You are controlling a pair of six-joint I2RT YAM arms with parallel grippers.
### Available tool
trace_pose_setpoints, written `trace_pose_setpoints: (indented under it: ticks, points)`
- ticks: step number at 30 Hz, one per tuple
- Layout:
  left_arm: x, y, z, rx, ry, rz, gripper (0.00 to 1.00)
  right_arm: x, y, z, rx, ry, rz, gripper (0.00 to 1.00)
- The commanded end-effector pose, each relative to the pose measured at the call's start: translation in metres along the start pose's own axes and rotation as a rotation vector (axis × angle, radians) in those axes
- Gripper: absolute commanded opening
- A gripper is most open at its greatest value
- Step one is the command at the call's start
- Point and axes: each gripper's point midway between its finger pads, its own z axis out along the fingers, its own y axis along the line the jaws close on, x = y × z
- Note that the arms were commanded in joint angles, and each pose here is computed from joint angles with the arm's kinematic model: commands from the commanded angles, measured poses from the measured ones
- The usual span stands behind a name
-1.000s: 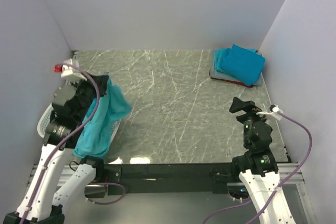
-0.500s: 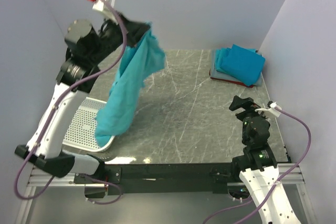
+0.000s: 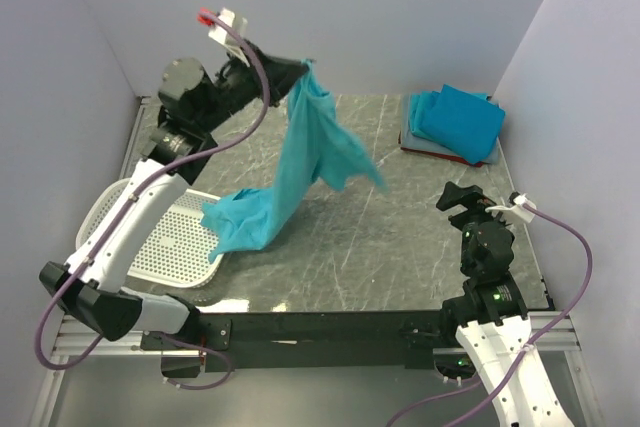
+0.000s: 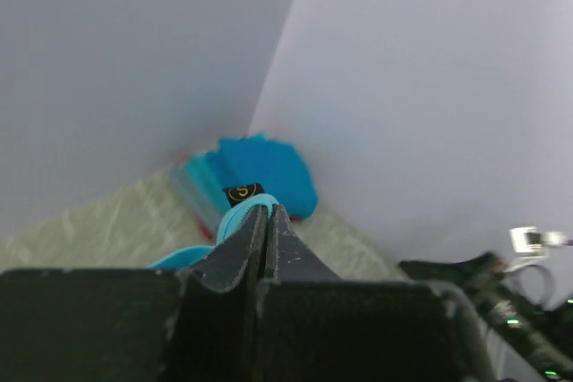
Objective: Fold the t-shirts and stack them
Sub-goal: Move the tshirt to the center of the board
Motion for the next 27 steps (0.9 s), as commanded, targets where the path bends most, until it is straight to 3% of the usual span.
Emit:
trace_pose_setpoints:
  ticks: [1,3,8,21,27]
  points:
    - [0.033,0.074,-0.001,-0.164,-0.009,-0.039,0.01,-0.024,0.015,0.000,-0.036,-0.059,0.026,0.93]
    - [0.065,0.121,-0.006,-0.235,0.058,-0.101,0.01,-0.024,0.017,0.000,-0.043,-0.052,0.022,0.92]
    - [0.080,0.114,0.007,-0.127,0.116,-0.110,0.01,-0.022,0.015,0.001,-0.036,-0.047,0.017,0.92]
    - [-0.063,-0.027,0.026,0.405,-0.089,-0.046,0.01,-0.022,0.015,0.002,-0.034,-0.047,0.015,0.92]
    - [-0.108,-0.063,0.032,0.601,-0.121,-0.081,0.01,-0.020,0.016,0.003,-0.037,-0.035,0.010,0.92]
